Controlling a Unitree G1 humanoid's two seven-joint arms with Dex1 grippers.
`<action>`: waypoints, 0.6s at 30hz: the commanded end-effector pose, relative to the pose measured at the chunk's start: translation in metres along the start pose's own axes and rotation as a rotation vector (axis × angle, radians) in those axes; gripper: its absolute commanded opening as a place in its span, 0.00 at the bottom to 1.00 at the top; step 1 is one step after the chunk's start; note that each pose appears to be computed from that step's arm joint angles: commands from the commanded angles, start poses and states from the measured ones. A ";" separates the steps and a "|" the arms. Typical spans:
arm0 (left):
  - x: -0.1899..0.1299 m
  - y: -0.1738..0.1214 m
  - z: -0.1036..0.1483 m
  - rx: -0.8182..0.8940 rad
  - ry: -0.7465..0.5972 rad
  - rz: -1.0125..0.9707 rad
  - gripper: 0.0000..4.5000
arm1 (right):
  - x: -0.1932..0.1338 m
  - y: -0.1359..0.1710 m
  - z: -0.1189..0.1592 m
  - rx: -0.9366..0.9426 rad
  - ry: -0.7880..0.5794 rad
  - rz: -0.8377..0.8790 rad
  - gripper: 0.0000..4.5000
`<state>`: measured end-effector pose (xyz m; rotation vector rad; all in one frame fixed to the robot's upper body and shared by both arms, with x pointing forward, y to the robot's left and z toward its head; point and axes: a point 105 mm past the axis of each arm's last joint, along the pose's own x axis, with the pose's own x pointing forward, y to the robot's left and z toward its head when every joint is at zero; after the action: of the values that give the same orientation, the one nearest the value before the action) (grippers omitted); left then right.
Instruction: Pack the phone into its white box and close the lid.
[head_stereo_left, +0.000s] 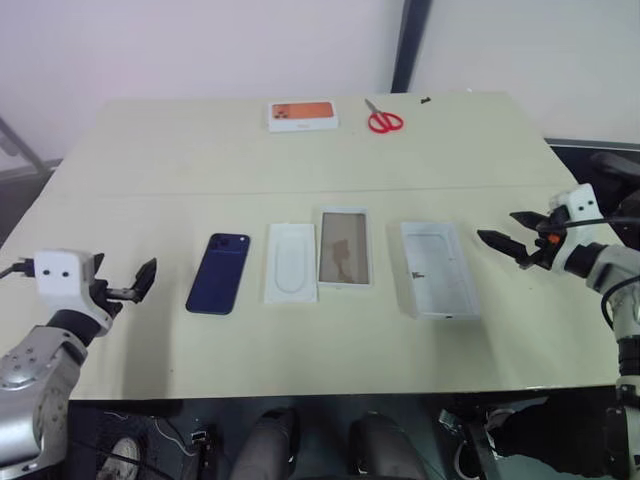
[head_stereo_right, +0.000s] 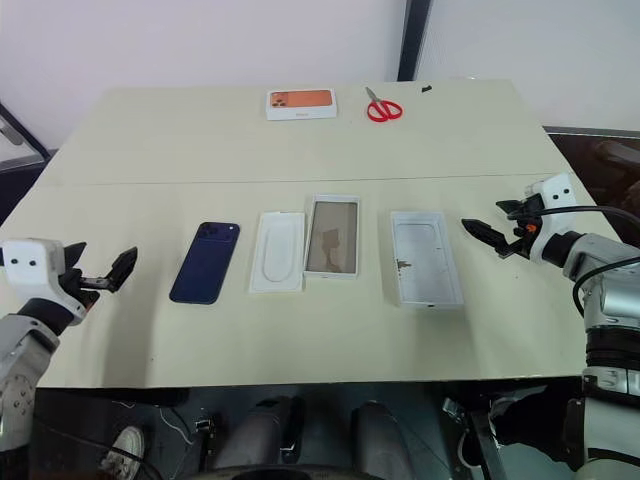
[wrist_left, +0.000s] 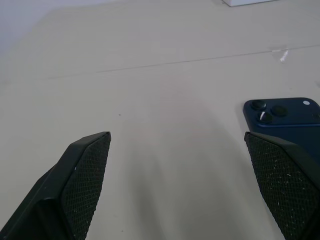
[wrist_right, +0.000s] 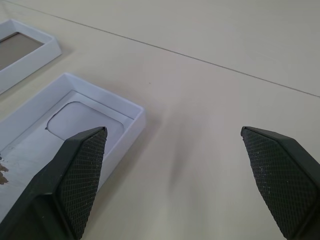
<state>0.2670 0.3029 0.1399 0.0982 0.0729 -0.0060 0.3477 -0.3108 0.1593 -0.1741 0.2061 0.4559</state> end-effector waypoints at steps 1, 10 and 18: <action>-0.002 -0.003 0.013 0.012 -0.046 -0.005 1.00 | 0.000 0.002 0.020 -0.054 -0.039 0.010 1.00; 0.000 -0.018 0.021 -0.012 -0.067 -0.049 1.00 | 0.028 0.043 0.033 -0.108 -0.086 0.131 1.00; 0.031 -0.093 0.035 -0.086 -0.051 -0.316 1.00 | 0.047 0.099 0.067 -0.179 -0.184 0.231 1.00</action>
<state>0.2981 0.2243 0.1557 -0.0045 0.0502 -0.2647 0.3590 -0.2009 0.1796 -0.2605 0.0751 0.6940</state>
